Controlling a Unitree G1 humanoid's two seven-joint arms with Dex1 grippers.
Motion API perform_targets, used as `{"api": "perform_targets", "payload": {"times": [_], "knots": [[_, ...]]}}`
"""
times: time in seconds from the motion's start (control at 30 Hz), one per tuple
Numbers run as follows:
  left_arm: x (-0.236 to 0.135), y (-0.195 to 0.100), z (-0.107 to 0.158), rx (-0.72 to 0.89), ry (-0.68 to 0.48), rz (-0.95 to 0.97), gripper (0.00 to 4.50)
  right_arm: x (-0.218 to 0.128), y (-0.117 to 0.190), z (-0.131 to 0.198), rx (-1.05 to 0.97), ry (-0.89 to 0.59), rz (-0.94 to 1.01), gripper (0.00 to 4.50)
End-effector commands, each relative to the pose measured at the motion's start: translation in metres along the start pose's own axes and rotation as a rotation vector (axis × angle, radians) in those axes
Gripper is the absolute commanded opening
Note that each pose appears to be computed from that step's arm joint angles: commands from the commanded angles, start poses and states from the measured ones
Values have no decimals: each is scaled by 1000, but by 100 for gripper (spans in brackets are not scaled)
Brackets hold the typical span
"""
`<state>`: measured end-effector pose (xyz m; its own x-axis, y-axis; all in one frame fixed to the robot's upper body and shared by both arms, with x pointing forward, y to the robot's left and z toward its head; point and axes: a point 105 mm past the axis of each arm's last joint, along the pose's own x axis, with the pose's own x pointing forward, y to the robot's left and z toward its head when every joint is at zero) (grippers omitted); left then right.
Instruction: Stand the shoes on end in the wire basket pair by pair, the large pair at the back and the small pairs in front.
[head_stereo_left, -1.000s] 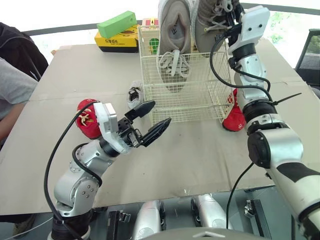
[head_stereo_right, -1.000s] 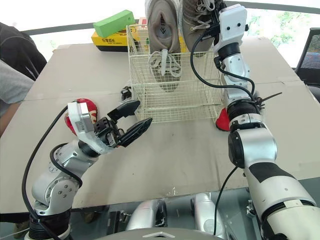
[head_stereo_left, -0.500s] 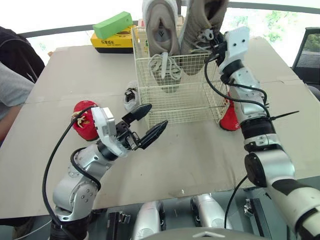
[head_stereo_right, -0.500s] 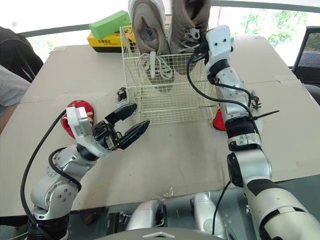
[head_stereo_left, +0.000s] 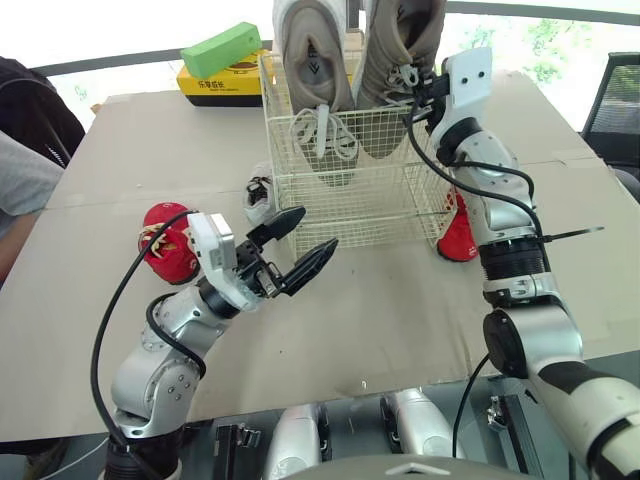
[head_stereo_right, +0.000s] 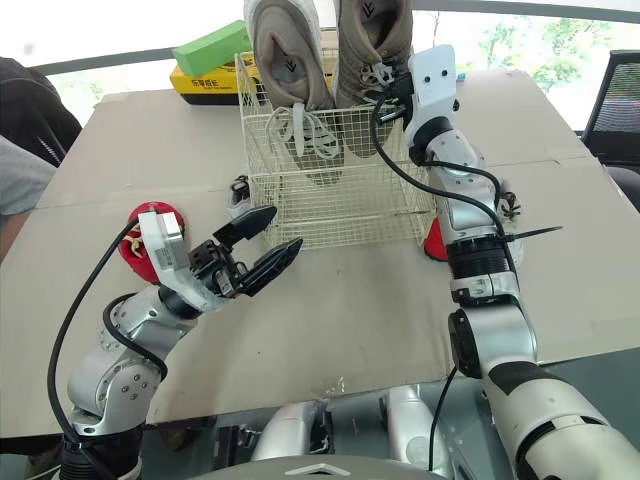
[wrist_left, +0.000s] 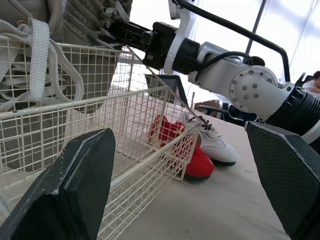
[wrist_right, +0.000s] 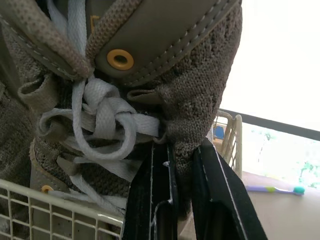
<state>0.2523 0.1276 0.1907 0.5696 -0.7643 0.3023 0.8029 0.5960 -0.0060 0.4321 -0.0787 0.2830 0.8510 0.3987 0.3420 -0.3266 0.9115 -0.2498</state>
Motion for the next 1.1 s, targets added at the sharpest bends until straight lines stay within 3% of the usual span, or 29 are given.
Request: {"api": "perform_targets", "payload": {"times": [0.03, 0.53, 0.7, 0.93, 0.97, 1.03, 1.1], "knots": [[1, -1, 7, 28, -28, -3, 450, -2, 9, -4, -101, 59, 51, 4], [3, 1, 6, 15, -28, -13, 450, 1, -17, 47, -220, -20, 19, 4], [4, -1, 5, 11, -27, -15, 450, -1, -24, 46, -186, -5, 11, 4], [1, 1, 4, 10, -24, -5, 450, -13, -17, -1, 211, 129, 5, 4], [1, 1, 5, 11, -25, -5, 450, -14, -17, -4, 248, 135, 5, 69], [0, 1, 6, 15, -27, -4, 450, -17, -19, -5, 264, 138, 1, 136], [-1, 2, 7, 22, -25, 6, 450, -21, -23, -3, 246, 134, -6, 244]]}}
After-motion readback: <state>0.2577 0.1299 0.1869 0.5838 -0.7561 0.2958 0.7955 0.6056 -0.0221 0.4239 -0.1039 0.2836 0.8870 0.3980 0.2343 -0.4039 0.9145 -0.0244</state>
